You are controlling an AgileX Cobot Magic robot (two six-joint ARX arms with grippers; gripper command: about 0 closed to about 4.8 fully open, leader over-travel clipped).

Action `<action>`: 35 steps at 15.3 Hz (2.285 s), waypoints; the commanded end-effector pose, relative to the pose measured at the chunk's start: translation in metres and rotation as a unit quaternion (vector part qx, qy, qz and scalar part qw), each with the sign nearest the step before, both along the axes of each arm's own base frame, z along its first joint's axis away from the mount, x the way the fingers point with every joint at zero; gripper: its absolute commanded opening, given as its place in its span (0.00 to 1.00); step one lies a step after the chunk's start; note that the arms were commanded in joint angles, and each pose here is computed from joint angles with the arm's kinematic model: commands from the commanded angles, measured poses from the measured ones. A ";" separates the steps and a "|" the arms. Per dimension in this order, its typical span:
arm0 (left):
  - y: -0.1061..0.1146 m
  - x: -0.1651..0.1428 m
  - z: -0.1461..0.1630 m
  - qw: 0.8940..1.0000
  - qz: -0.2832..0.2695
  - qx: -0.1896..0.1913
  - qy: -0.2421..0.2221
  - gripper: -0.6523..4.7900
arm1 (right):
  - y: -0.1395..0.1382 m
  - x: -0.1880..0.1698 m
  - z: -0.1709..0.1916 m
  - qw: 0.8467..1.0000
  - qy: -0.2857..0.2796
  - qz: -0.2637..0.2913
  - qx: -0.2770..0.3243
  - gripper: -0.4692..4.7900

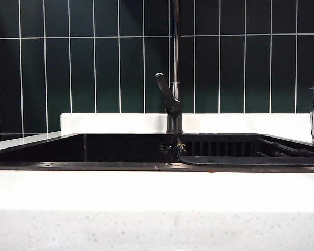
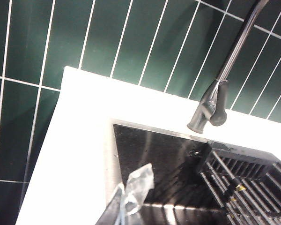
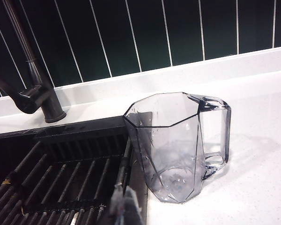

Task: Pick up the mug next to the sink, go to the faucet to get some water, pour the water into the sink, and finally put the mug back to its place.

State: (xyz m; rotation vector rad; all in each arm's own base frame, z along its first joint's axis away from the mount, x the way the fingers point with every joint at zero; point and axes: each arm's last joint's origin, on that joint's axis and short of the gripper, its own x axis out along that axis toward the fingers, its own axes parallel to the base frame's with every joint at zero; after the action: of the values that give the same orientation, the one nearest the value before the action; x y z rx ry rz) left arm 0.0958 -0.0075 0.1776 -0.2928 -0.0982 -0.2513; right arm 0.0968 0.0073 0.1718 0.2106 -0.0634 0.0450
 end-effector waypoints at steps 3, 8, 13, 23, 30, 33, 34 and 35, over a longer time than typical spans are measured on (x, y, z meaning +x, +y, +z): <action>0.000 0.000 0.002 1.000 -0.001 -0.002 -0.007 0.11 | 0.000 0.000 -0.001 1.000 -0.001 -0.002 0.002 0.09; 0.000 0.000 0.002 1.000 0.001 0.012 -0.010 0.11 | 0.000 0.000 -0.001 1.000 -0.001 -0.002 0.002 0.09; -0.001 -0.003 0.012 0.998 -0.032 -0.048 -0.015 0.12 | 0.003 -0.001 0.004 0.998 -0.012 0.052 0.012 0.09; -0.007 0.039 0.082 0.994 -0.106 0.020 -0.002 0.18 | 0.000 0.017 0.076 0.996 0.010 -0.035 -0.084 0.17; -0.036 0.095 0.053 0.963 -0.266 0.029 0.018 0.27 | -0.018 0.042 0.063 0.975 0.087 -0.178 -0.095 0.64; -0.036 0.096 0.056 0.961 -0.274 0.032 0.005 0.27 | -0.041 0.047 0.056 0.972 0.115 -0.189 -0.080 0.64; -0.036 0.096 0.057 0.961 -0.274 0.033 0.002 0.27 | -0.050 0.048 0.054 0.974 0.115 -0.182 -0.066 0.64; -0.036 0.096 0.057 0.960 -0.279 0.034 0.002 0.27 | -0.057 0.047 0.053 0.975 0.116 -0.183 -0.057 0.65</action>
State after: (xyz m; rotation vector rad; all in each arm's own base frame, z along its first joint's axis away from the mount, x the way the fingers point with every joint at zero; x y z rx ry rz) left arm 0.1922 -0.0435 0.2301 -0.2634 0.0284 -0.7933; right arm 0.1433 -0.0466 0.2219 0.0627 0.1678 -0.3793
